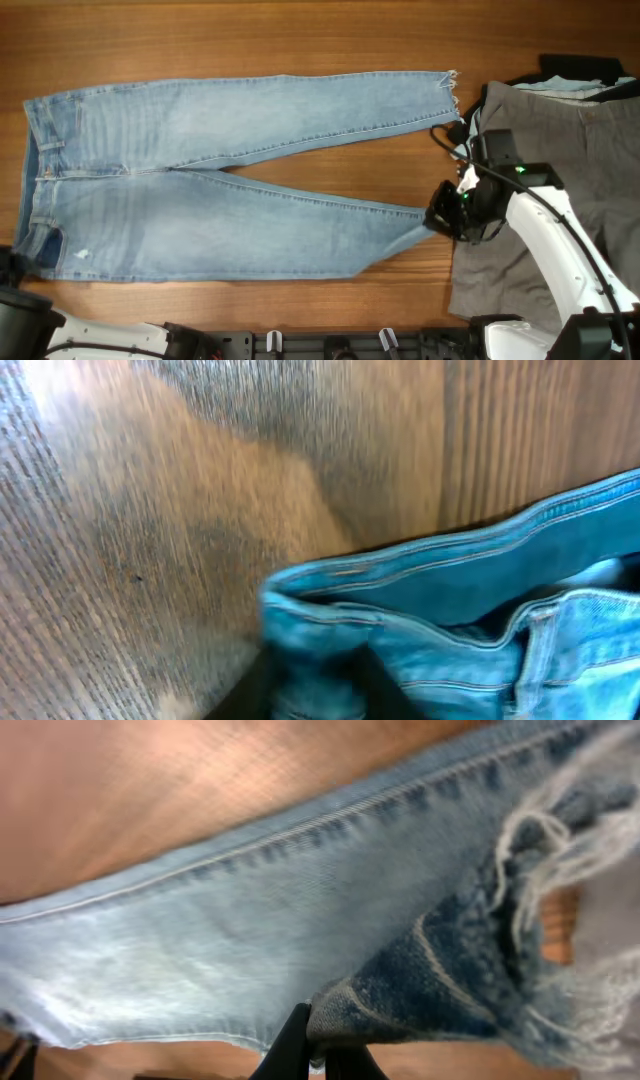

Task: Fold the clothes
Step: 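Move the right gripper to the lower leg hem and grasp it, then fold the lower leg over the upper leg with the right gripper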

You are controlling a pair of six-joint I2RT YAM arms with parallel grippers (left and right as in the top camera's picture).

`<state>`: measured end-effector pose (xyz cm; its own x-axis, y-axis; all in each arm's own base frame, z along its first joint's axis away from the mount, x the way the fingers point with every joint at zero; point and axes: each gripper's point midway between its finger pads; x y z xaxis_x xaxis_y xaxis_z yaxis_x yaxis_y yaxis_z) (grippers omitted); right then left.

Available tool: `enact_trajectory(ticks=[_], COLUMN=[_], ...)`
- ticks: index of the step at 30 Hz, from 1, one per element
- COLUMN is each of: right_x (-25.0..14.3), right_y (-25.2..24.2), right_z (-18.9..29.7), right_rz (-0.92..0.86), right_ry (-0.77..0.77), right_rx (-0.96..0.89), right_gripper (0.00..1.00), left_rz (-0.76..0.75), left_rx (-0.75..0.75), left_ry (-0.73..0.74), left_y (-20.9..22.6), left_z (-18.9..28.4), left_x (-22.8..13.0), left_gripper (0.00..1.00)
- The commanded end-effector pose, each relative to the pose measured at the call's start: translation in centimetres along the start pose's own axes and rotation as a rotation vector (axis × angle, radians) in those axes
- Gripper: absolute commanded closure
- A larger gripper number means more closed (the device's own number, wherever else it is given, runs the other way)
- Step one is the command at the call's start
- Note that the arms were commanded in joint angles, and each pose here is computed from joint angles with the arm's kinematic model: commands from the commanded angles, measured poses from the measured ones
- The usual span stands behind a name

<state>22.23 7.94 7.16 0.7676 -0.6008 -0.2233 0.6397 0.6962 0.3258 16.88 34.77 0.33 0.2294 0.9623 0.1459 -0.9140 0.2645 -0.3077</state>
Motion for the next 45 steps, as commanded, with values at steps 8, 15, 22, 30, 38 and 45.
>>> enact_trajectory(ticks=[8,15,22,30,38,45], right_x=[2.8,2.8,5.5,12.4,15.6,14.4], right_y=[3.8,7.0,8.7,12.5,14.1,14.2], right_z=[8.0,17.1,18.3,11.5,4.5,6.1], right_rz=[0.058,0.064,0.025,0.045,0.060,0.119], right_ry=[-0.210,-0.376,-0.475,-0.419,-0.310,-0.323], right_rx=[0.011,0.061,0.096,0.089,0.094,0.092], right_gripper=[0.96,0.96,0.96,0.96,0.96,0.96], left_rz=[0.030,0.061,0.030,0.005,0.052,0.154], left_rx=[-0.095,-0.046,-0.083,0.099,0.294,0.420], left_ry=[-0.022,-0.346,-0.484,-0.450,-0.330,-0.340], left_y=[-4.1,-7.2,-9.6,-9.2,-5.4,-2.6], left_z=[5.6,20.4,24.6,21.8,19.5,19.1], left_x=[2.1,6.1,6.2,6.1,4.5,4.4], left_gripper=[0.96,0.96,0.96,0.96,0.96,0.96])
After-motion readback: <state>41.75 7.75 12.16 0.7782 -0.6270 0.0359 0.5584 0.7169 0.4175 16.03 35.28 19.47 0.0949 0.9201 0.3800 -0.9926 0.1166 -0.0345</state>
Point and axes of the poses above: each gripper's point midway between its finger pads, its own z axis back along the fingers, its own y axis along the line the jaws close on, x = y × z, and after that the axes turned 9 degrees about -z, right-handed
